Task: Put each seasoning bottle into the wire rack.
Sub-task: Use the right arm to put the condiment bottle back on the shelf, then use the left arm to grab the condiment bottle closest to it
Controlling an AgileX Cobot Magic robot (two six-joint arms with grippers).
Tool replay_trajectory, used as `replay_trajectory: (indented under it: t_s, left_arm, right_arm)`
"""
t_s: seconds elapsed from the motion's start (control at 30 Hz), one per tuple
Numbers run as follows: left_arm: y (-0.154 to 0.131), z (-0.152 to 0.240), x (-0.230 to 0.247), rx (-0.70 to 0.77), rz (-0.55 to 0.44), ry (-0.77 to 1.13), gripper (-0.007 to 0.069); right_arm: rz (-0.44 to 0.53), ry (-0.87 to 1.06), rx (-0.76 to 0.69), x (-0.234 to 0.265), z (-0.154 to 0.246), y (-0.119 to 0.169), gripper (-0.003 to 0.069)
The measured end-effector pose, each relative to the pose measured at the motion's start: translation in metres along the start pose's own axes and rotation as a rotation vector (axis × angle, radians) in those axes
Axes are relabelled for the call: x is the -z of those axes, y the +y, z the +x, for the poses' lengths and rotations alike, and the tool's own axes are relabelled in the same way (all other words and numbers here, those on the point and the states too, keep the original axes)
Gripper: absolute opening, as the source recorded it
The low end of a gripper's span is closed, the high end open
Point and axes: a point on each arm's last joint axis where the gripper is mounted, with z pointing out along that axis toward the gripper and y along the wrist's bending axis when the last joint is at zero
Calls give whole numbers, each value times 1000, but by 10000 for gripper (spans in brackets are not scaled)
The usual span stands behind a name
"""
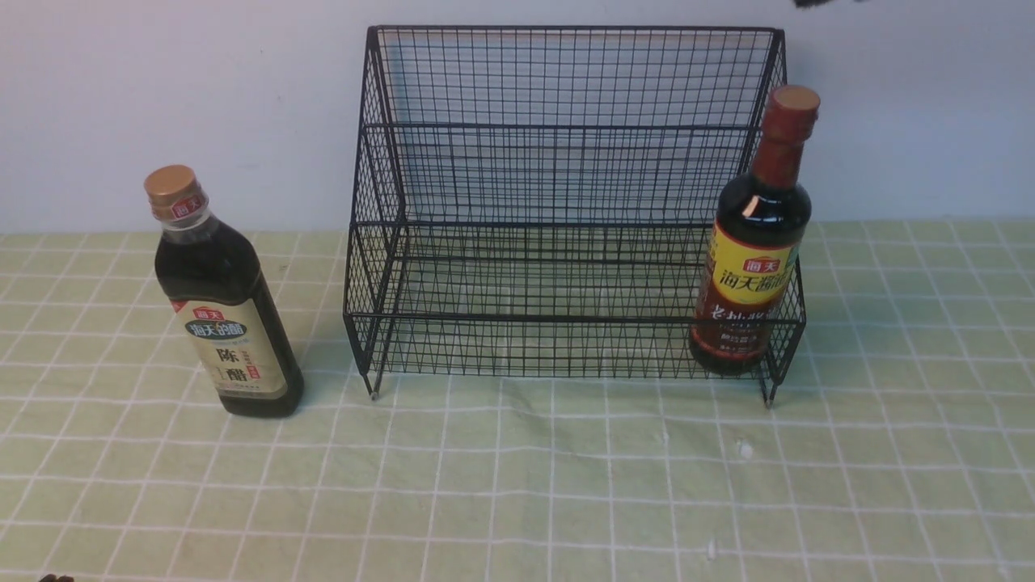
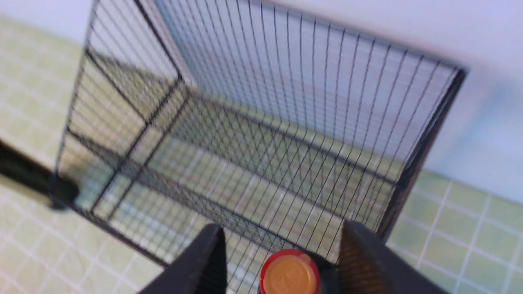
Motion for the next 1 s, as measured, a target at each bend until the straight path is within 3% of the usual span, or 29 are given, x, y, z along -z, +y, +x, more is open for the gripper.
replay_trajectory:
  t_s: [0.07, 0.2, 0.27, 0.5, 0.63, 0.8, 1.0]
  left_arm:
    - [0, 0, 0, 0, 0, 0, -6]
    - [0, 0, 0, 0, 0, 0, -6]
    - [0, 0, 0, 0, 0, 0, -6]
    - [0, 0, 0, 0, 0, 0, -6]
    - [0, 0, 0, 0, 0, 0, -6]
    - [0, 0, 0, 0, 0, 0, -6]
    - [0, 0, 0, 0, 0, 0, -6]
  right_arm:
    - [27, -43, -5, 22, -2, 4, 259]
    - [51, -153, -29, 82, 1, 19, 57]
    - [51, -209, -31, 110, 6, 27, 10]
    - [133, -422, -13, 215, 43, 51, -12]
    - [148, -490, -25, 242, 78, 58, -12]
    - [99, -675, -50, 247, 131, 63, -12]
    - [50, -812, -86, 217, 196, 59, -12]
